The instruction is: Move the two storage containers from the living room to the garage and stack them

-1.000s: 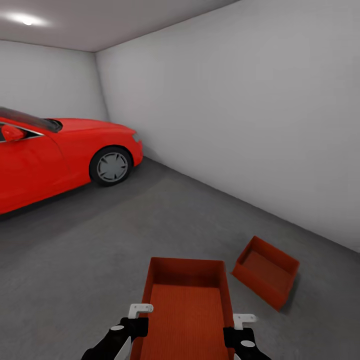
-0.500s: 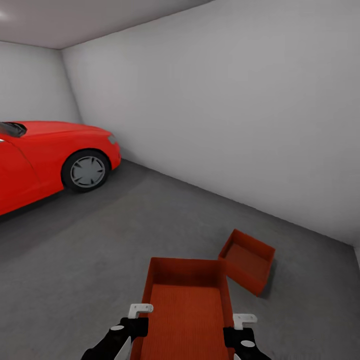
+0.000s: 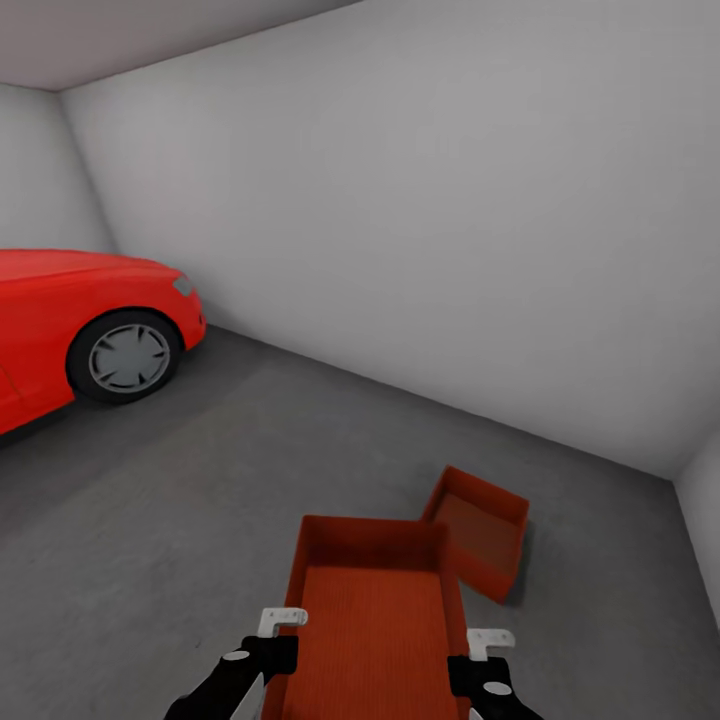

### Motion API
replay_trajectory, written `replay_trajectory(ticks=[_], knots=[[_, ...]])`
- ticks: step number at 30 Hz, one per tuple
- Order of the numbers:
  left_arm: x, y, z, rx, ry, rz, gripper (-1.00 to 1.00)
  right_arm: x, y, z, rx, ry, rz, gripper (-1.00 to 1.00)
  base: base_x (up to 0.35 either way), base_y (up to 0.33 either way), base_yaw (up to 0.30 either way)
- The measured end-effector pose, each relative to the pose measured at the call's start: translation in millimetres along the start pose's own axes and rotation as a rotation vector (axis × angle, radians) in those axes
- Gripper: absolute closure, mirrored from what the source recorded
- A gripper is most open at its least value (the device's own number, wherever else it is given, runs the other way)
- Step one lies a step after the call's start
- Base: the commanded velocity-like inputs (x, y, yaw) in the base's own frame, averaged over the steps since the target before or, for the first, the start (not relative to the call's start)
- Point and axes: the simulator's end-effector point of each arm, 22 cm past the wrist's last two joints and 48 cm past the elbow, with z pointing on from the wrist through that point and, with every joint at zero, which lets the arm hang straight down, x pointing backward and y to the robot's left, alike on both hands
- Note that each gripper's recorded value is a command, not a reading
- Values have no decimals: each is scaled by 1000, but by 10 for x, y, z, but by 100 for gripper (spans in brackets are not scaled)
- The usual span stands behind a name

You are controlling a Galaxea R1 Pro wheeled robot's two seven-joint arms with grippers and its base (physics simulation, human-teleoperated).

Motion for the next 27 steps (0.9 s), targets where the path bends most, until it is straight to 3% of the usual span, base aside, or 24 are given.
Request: replay_trajectory(ticks=[27], knots=[[7, 0, 1, 0, 2, 1, 100, 11, 0, -1, 1, 2, 2, 100, 322, 0, -14]])
